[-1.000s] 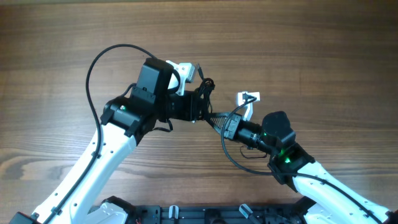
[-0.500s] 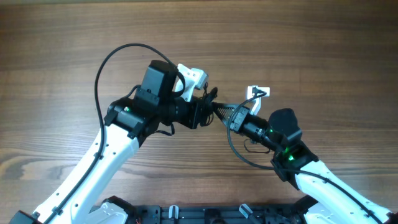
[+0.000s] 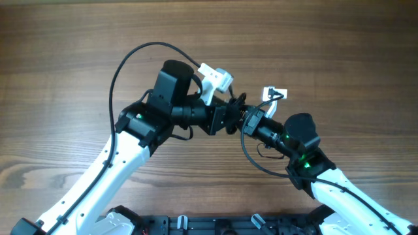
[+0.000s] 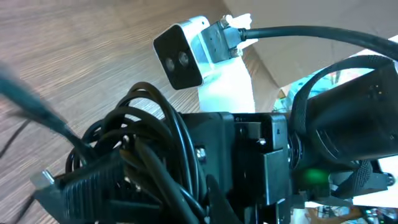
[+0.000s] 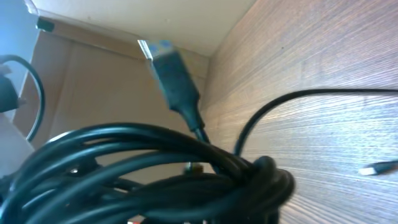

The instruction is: Untangle cables

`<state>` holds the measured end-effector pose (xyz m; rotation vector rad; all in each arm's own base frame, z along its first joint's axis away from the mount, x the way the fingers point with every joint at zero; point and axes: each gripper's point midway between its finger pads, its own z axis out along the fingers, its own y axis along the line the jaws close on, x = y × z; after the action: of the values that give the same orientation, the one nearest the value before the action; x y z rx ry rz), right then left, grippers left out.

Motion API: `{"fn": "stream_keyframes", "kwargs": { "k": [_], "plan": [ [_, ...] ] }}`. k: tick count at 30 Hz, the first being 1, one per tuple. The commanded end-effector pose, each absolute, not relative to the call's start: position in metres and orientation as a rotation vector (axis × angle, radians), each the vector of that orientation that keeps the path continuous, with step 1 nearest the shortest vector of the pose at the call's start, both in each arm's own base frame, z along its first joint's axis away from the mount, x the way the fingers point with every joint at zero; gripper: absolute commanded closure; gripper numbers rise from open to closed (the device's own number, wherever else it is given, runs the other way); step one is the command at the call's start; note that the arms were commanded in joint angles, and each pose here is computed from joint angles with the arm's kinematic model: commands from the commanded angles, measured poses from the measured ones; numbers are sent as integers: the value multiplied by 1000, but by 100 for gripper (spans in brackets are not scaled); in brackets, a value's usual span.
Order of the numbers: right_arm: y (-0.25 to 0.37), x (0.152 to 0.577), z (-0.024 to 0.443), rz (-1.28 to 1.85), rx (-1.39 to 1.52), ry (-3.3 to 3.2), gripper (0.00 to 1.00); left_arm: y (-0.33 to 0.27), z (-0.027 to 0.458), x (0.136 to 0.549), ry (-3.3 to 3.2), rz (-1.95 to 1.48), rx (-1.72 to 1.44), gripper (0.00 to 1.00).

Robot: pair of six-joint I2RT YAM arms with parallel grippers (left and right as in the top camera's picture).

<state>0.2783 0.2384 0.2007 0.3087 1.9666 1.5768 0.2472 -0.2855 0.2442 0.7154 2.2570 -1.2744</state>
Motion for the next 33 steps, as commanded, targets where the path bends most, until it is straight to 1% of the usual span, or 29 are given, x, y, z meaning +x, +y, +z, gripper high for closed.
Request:
{"fn": "stream_keyframes", "kwargs": {
  "k": [1, 2, 3, 4, 5, 7, 10, 13, 15, 19, 23, 25, 27, 29, 33],
  "plan": [
    [240, 275, 188, 1578, 311, 2021, 69, -280, 268, 250, 2193, -1380, 694, 96],
    [239, 276, 189, 1577, 316, 2019, 67, -275, 267, 255, 2211, -1379, 651, 96],
    [237, 278, 189, 1574, 321, 2014, 60, -268, 266, 261, 2227, -1372, 610, 96],
    [235, 280, 190, 1573, 324, 2007, 51, -259, 264, 268, 2251, -1364, 544, 96],
    [231, 282, 192, 1571, 330, 1993, 40, -243, 262, 281, 2278, -1352, 437, 96],
    [227, 286, 194, 1565, 339, 1982, 36, -229, 261, 293, 2291, -1342, 345, 96],
    [220, 290, 196, 1562, 347, 1967, 33, -202, 261, 312, 2312, -1342, 143, 96],
    [219, 291, 196, 1548, 334, 1963, 28, -181, 260, 326, 2333, -1344, -71, 96],
    [220, 289, 191, 1515, 282, 1982, 26, -168, 256, 335, 2350, -1340, -274, 96],
    [224, 278, 172, 1448, 181, 2069, 26, -153, 248, 347, 2351, -1349, -732, 96],
    [241, 264, 167, 1440, 77, 2098, 26, -146, 236, 344, 2311, -1408, -1256, 96],
    [250, 259, 167, 1406, 32, 2089, 23, -144, 224, 333, 2278, -1407, -1610, 96],
    [254, 259, 165, 1356, 43, 2078, 23, -141, 213, 322, 2269, -1365, -1799, 96],
    [256, 262, 165, 1407, 224, 2088, 22, -139, 205, 312, 2275, -1317, -1911, 96],
    [271, 255, 173, 1498, 266, 2068, 23, -147, 204, 307, 2310, -1309, -1901, 96]
  ]
}}
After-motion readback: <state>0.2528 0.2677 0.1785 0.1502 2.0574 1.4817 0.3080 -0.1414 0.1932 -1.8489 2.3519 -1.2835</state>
